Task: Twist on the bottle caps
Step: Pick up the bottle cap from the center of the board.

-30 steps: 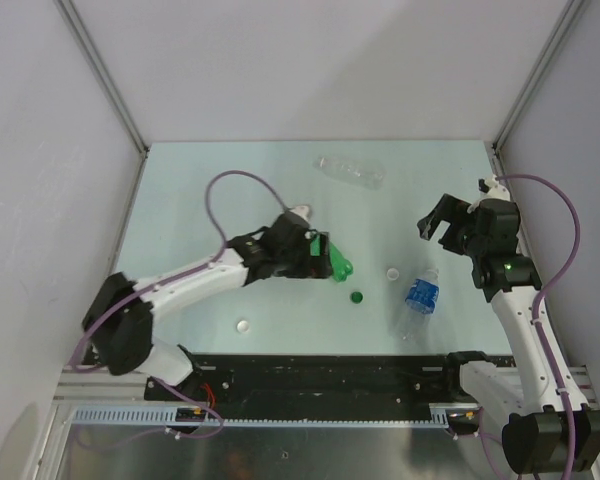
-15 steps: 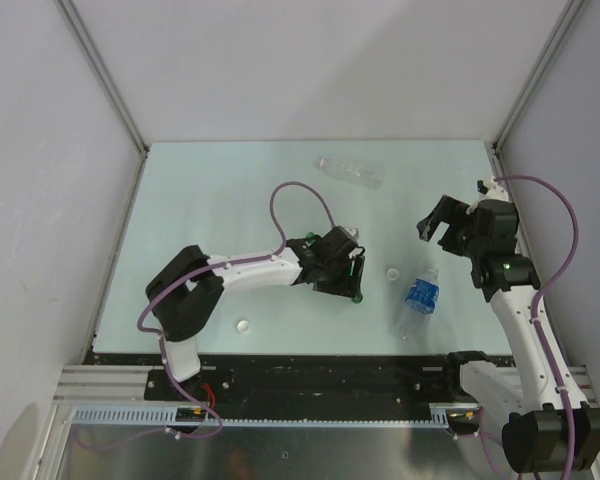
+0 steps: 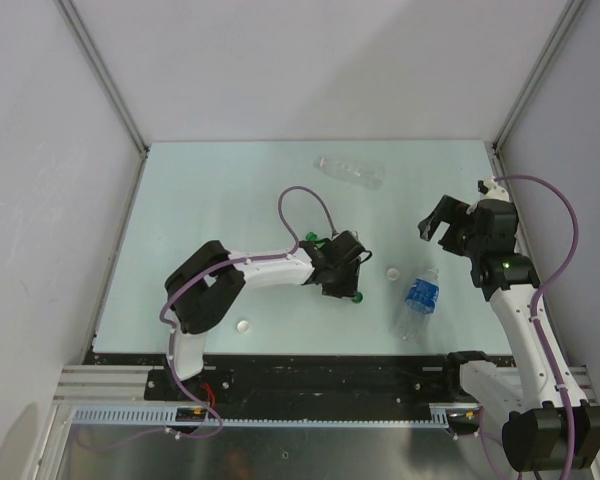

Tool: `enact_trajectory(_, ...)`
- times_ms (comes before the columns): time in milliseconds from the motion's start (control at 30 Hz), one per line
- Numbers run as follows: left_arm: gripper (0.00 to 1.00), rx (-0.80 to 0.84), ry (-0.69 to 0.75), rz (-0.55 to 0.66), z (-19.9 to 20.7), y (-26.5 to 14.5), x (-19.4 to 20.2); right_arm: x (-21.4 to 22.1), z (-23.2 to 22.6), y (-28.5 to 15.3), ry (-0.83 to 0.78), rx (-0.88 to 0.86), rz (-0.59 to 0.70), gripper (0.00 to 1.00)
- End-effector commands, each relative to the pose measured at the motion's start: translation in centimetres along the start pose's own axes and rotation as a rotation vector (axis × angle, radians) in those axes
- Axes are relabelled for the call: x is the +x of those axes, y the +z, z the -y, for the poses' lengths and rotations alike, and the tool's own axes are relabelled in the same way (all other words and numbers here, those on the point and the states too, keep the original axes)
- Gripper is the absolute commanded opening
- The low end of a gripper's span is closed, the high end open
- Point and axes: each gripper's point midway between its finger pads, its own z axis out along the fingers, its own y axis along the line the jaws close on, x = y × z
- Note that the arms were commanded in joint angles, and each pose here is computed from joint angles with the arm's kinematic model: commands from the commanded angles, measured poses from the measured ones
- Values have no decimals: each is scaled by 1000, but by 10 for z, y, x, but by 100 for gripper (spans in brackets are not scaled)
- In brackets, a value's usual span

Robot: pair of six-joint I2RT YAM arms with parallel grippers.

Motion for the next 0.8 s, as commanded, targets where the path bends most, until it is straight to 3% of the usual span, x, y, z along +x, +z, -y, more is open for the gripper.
enact_trajectory(0,47,-4,-54,43,10,2,-13,-6,1,-2,-10,9,26,99)
enact_trajectory(233,42,-15,-73,22,8,12,-8,-5,2,-2,-9,13,24,99)
enact_trajectory(433,29,-36,-67,21,2,15,-5,-4,2,-1,-7,13,19,99)
enact_trajectory(633,24,-41,-37,-4,-1,20,3,-3,0,-1,-12,0,11,99)
enact_trajectory(767,12,-38,-14,-13,1,22,6,-1,-3,0,-16,-21,1,100)
